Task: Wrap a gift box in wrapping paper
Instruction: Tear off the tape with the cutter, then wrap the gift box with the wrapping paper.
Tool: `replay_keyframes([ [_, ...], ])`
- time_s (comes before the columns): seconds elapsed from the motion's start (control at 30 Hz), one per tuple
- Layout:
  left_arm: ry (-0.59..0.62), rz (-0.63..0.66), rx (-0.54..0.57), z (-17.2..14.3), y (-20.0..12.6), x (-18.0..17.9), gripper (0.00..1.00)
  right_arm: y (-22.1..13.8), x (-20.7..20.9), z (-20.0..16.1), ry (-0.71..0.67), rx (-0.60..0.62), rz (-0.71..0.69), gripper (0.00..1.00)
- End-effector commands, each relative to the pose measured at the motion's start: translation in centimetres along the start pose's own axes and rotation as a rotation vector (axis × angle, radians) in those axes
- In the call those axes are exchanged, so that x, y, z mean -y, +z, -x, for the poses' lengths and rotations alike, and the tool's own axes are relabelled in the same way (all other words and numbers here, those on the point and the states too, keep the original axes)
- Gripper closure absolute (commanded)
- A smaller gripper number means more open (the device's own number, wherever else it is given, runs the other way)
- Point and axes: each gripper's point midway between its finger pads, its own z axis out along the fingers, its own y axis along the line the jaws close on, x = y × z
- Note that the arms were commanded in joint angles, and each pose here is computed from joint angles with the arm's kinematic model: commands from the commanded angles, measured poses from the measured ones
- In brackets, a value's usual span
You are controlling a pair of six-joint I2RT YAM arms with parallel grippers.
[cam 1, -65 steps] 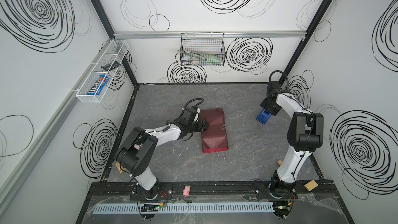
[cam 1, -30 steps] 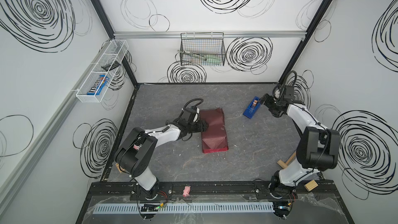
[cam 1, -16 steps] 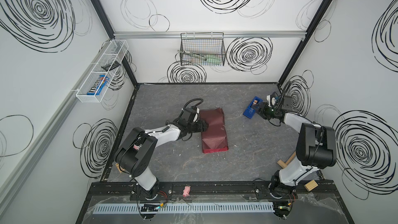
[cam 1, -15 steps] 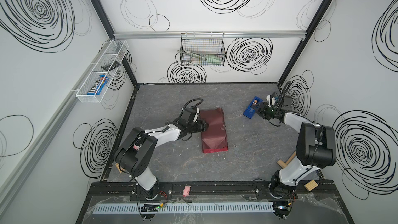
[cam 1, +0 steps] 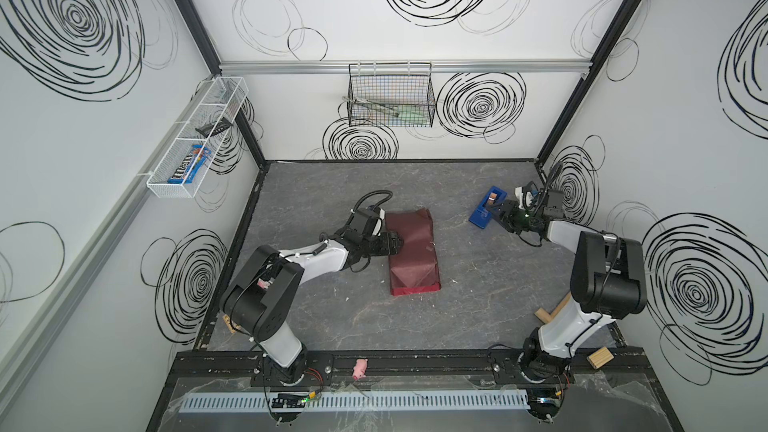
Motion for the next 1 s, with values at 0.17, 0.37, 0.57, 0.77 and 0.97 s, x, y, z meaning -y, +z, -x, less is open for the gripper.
replay_keyframes([
  [0.17,0.074,-0.035,0.073,2.6,-4.8,2.4,0.04,-2.0,-5.9,-3.4,-0.266,-0.014,-0.062,0.34],
  [0.37,0.101,0.008,-0.005,0.8,-7.5,0.8,0.04,-1.1,-11.2,-8.7,-0.483,-0.109,-0.03,0.24],
  [0.57,0.063,0.02,-0.066,-4.3,-9.2,-0.7,0.04,1.0,-13.6,-14.1,-0.606,-0.269,-0.023,0.26],
  [0.77,0.052,-0.006,-0.094,-7.9,-9.1,0.4,0.03,2.7,-12.2,-16.2,-0.61,-0.304,-0.133,0.28],
  [0.97,0.053,-0.041,-0.092,-9.2,-8.4,1.9,0.11,3.7,-10.7,-17.3,-0.609,-0.308,-0.187,0.27],
])
